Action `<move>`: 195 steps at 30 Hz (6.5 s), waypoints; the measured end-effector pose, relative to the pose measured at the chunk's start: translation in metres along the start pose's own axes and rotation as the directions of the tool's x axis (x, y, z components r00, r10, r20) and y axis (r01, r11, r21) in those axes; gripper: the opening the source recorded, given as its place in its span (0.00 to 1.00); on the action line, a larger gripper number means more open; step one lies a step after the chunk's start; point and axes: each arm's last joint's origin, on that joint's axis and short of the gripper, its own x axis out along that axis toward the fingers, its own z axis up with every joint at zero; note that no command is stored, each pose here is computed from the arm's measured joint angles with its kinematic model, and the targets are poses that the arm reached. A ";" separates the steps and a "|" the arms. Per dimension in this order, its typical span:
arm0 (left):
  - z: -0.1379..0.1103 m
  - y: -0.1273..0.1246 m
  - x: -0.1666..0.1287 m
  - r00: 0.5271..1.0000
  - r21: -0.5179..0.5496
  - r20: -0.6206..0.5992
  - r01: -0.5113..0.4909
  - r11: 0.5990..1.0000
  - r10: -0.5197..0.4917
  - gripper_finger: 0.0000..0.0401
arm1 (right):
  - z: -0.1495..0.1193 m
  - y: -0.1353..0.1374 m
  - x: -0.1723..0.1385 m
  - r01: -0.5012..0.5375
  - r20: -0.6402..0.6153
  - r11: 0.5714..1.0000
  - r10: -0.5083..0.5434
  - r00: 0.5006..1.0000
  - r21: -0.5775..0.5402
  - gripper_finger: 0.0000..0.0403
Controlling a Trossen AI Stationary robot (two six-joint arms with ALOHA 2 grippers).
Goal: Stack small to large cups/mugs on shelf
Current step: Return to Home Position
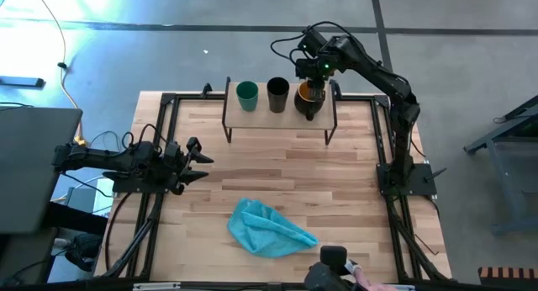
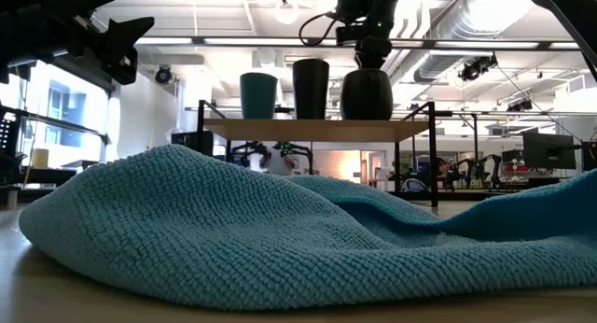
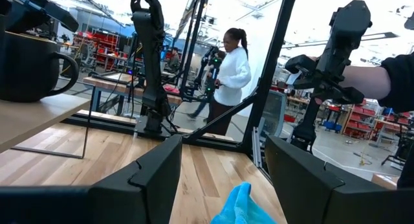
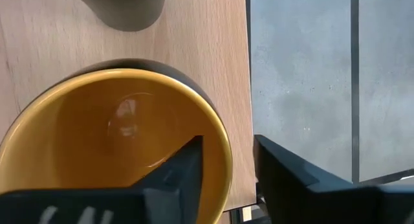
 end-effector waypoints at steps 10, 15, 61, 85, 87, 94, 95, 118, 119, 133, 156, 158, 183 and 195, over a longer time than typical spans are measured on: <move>0.000 0.000 0.000 1.000 0.000 0.000 0.000 1.000 0.000 0.53 | 0.000 0.000 0.000 0.005 -0.005 1.000 -0.005 1.000 0.000 0.39; 0.000 0.000 0.000 1.000 0.000 0.000 0.000 1.000 0.000 0.53 | -0.002 0.002 -0.001 -0.016 -0.021 1.000 0.016 1.000 0.001 0.39; -0.001 0.000 0.000 1.000 -0.067 -0.016 -0.001 0.998 0.000 0.53 | -0.096 0.056 -0.246 -0.035 0.721 0.984 -0.102 0.686 0.172 0.39; -0.001 0.001 0.000 1.000 -0.196 -0.011 -0.013 0.980 0.011 0.53 | -0.155 0.102 -0.301 -0.156 0.847 0.980 -0.024 0.531 0.125 0.39; -0.001 0.001 0.000 1.000 -0.241 -0.011 -0.013 0.970 0.010 0.53 | -0.158 0.104 -0.303 -0.158 0.851 0.979 -0.027 0.524 0.129 0.39; -0.001 0.001 0.000 1.000 -0.272 -0.013 -0.014 0.962 0.011 0.53 | -0.165 0.109 -0.308 -0.156 0.859 0.979 -0.035 0.510 0.132 0.39; -0.001 0.001 0.000 1.000 -0.272 -0.013 -0.014 0.962 0.011 0.53 | -0.166 0.110 -0.309 -0.155 0.861 0.979 -0.036 0.508 0.132 0.39; -0.001 0.001 0.000 1.000 -0.317 -0.012 -0.015 0.948 0.012 0.53 | -0.182 0.116 -0.320 -0.126 0.841 0.942 -0.210 0.499 0.310 0.39; -0.001 0.001 0.000 1.000 -0.319 -0.012 -0.015 0.948 0.012 0.53 | -0.182 0.115 -0.320 -0.125 0.837 0.936 -0.228 0.497 0.329 0.39; -0.001 0.001 0.000 1.000 -0.322 -0.012 -0.015 0.947 0.011 0.53 | -0.168 0.111 -0.247 -0.187 0.880 0.913 -0.270 0.391 0.363 0.39; -0.001 0.001 0.000 1.000 -0.292 -0.014 -0.016 0.956 0.013 0.53 | -0.191 0.134 -0.182 -0.313 0.911 0.869 -0.300 0.281 0.383 0.39; -0.001 0.001 0.000 1.000 -0.287 -0.011 -0.025 0.958 0.023 0.53 | -0.192 0.135 -0.173 -0.329 0.914 0.863 -0.304 0.268 0.383 0.39; -0.003 0.010 -0.002 0.951 -0.266 0.025 -0.292 0.919 0.309 0.53 | -0.189 0.136 -0.122 -0.432 0.921 0.816 -0.304 0.245 0.384 0.39; -0.004 0.011 -0.002 0.936 -0.217 0.025 -0.337 0.916 0.351 0.53 | -0.176 0.142 -0.130 -0.321 0.962 0.908 -0.241 0.131 0.271 0.39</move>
